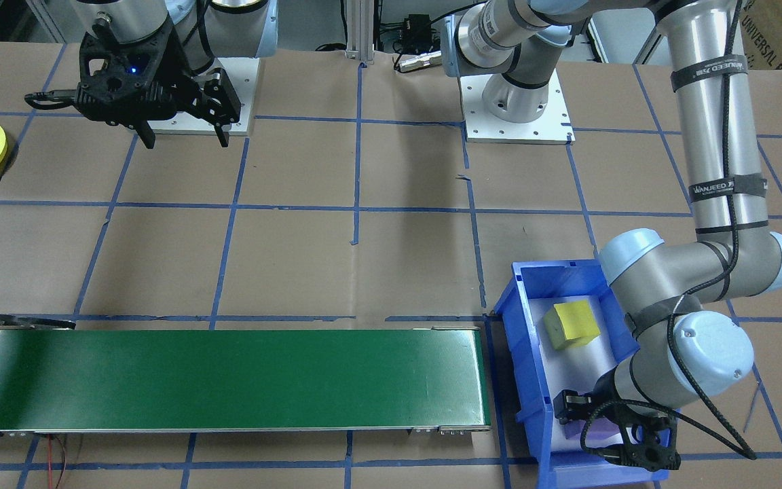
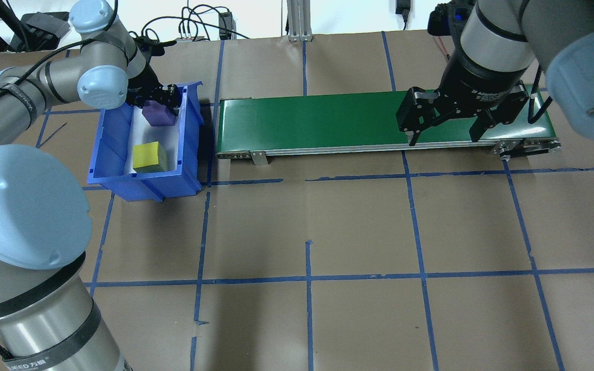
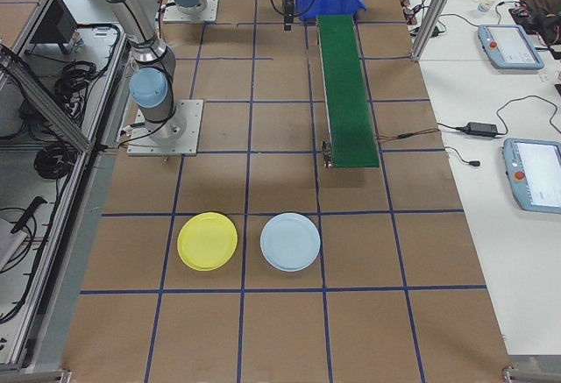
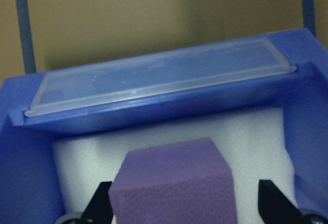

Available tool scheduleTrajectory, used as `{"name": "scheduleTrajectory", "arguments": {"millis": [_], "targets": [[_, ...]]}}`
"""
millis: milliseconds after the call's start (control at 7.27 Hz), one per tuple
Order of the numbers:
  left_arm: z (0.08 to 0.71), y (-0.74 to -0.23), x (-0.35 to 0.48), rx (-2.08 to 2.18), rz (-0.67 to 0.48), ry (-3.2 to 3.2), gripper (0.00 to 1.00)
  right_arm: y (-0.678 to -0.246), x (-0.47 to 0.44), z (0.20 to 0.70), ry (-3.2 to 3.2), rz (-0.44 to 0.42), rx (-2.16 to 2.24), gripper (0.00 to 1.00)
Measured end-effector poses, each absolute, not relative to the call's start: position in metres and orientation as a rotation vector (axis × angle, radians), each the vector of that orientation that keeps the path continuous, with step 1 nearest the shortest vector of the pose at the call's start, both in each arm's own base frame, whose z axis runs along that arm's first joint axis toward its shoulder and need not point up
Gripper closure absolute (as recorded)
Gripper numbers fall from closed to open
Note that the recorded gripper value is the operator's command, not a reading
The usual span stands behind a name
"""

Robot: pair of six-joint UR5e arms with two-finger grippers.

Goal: Move block left to right into plate

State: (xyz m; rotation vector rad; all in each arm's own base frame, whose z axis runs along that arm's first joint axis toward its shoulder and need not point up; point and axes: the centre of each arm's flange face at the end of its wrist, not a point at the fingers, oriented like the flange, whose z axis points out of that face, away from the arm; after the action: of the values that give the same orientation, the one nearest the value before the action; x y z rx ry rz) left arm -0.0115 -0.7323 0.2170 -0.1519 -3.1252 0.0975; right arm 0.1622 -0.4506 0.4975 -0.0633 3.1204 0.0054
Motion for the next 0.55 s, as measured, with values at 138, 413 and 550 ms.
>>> {"name": "scheduleTrajectory", "arguments": {"millis": [138, 413, 550], "targets": [[0.233, -0.732, -0.012, -0.152, 0.130, -3.129, 0.59, -0.451, 0.162, 0.498, 3.119, 0.004, -0.064, 0.00], [0.287, -0.721, -0.014, -0.147, 0.193, -3.136, 0.58, -0.452, 0.161, 0.497, 3.119, 0.006, -0.066, 0.00], [0.321, -0.708, -0.018, -0.145, 0.193, -3.135, 0.58, -0.452, 0.161, 0.496, 3.119, 0.007, -0.069, 0.00]]}}
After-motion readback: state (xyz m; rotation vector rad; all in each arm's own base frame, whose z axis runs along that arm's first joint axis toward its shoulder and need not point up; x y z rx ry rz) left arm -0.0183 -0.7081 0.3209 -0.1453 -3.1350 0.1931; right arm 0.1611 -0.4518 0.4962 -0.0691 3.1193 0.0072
